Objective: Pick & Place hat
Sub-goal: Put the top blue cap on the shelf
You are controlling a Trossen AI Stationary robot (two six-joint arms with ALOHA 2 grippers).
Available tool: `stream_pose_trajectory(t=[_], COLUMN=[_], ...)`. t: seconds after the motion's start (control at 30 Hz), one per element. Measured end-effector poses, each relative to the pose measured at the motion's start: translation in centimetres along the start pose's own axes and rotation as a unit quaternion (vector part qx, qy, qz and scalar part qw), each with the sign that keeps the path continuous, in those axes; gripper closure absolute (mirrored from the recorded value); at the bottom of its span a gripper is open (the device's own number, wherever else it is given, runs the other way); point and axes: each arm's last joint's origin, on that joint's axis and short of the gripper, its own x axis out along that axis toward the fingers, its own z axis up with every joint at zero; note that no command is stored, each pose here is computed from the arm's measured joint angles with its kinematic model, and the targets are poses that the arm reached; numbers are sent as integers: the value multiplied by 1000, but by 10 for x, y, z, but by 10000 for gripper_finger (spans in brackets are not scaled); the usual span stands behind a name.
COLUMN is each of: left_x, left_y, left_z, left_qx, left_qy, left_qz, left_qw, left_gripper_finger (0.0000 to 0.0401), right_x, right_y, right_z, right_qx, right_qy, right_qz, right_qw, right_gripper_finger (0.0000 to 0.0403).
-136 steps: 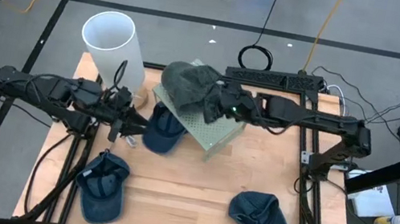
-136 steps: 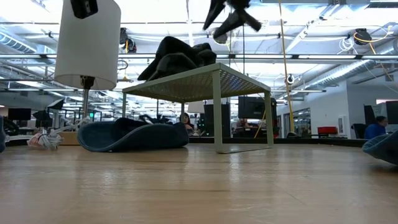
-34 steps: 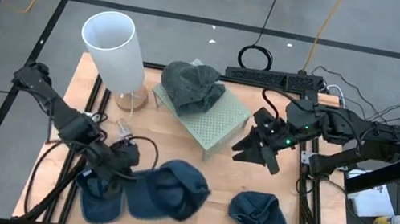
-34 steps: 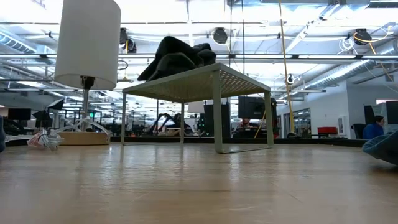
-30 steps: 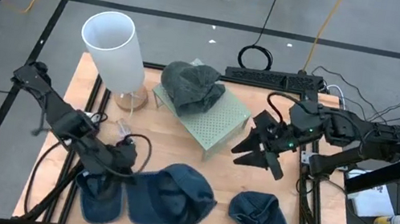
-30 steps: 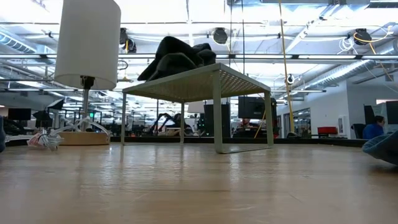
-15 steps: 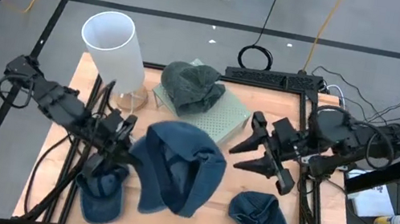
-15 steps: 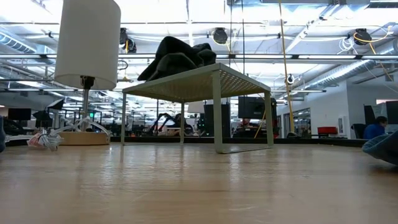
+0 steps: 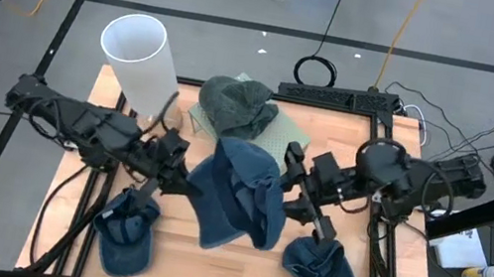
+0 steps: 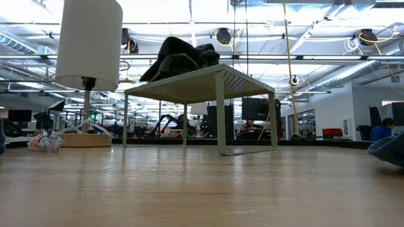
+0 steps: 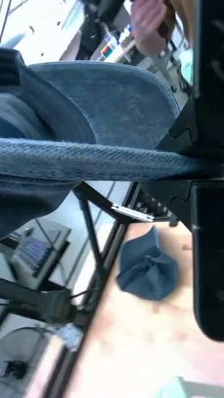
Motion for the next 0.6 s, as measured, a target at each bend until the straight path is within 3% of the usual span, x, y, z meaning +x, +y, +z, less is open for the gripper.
stream_pose_trajectory(t=[0.1,0.27,0.6], left_x=[6,11,5], left_y=[8,14,11], left_z=[1,2,-2], left_qx=[-36,-83,-164], left_qy=[17,51,127], left_qz=[-7,-32,-83], left_qw=[999,995,975], left_gripper_finger=[393,393,393], right_x=[10,22,7], right_y=[-2,-11,0], right_z=[-7,-34,-64], right_qx=[14,65,152], right_qy=[4,87,251], right_qz=[0,-27,-71], right_qw=[1000,994,953], right_gripper_finger=[282,290,310])
